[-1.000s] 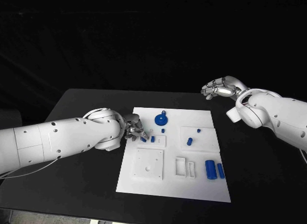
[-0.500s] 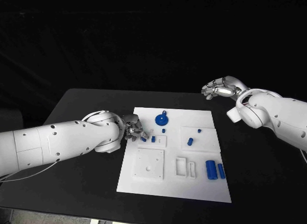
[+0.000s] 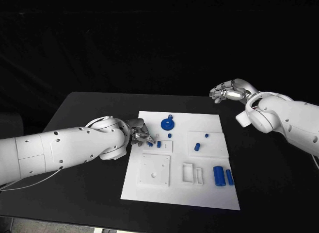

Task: Assemble the parts on the task board

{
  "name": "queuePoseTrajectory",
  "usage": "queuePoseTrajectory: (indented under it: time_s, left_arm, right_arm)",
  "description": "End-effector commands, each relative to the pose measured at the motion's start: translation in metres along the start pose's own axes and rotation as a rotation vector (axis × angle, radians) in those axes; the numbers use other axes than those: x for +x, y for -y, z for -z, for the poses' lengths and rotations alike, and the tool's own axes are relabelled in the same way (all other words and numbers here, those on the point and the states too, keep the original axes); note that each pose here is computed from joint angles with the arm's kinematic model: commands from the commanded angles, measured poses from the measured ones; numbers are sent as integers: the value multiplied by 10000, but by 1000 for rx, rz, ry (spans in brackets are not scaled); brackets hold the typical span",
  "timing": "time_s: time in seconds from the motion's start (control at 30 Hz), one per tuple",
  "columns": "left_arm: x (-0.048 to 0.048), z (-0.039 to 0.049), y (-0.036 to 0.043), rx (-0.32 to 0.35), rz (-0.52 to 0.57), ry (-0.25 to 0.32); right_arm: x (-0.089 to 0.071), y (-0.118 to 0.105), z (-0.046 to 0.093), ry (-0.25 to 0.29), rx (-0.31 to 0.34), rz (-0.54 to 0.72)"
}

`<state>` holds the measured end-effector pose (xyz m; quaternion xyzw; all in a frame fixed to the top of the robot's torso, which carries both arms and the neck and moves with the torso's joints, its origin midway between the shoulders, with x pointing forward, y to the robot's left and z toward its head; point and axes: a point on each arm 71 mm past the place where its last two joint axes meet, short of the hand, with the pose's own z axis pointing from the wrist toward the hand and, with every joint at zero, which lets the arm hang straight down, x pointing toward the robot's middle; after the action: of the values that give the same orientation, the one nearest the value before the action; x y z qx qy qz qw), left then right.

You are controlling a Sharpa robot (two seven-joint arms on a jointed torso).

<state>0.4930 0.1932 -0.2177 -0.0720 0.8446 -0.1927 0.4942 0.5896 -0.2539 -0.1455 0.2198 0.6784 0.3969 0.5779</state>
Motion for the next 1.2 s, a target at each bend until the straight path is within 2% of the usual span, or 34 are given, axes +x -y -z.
queuePoseTrajectory:
  time_s: [0.03, 0.17, 0.43, 0.83, 1.2]
  left_arm:
    - [104, -4, -24, -7, -8, -29]
    - [101, -4, -45, -15, -14, -33]
    - [139, -6, -63, -38, -40, -88]
    - [133, -6, -84, -42, -45, -78]
    - [111, 3, -134, -47, -61, -53]
  right_arm:
    - [14, -5, -8, -12, -5, -4]
    - [24, 12, -7, -14, -2, -4]
    - [15, 24, -1, -11, 2, -4]
    - [6, 30, 2, -9, 3, -3]
    - [2, 34, 4, -8, 5, -3]
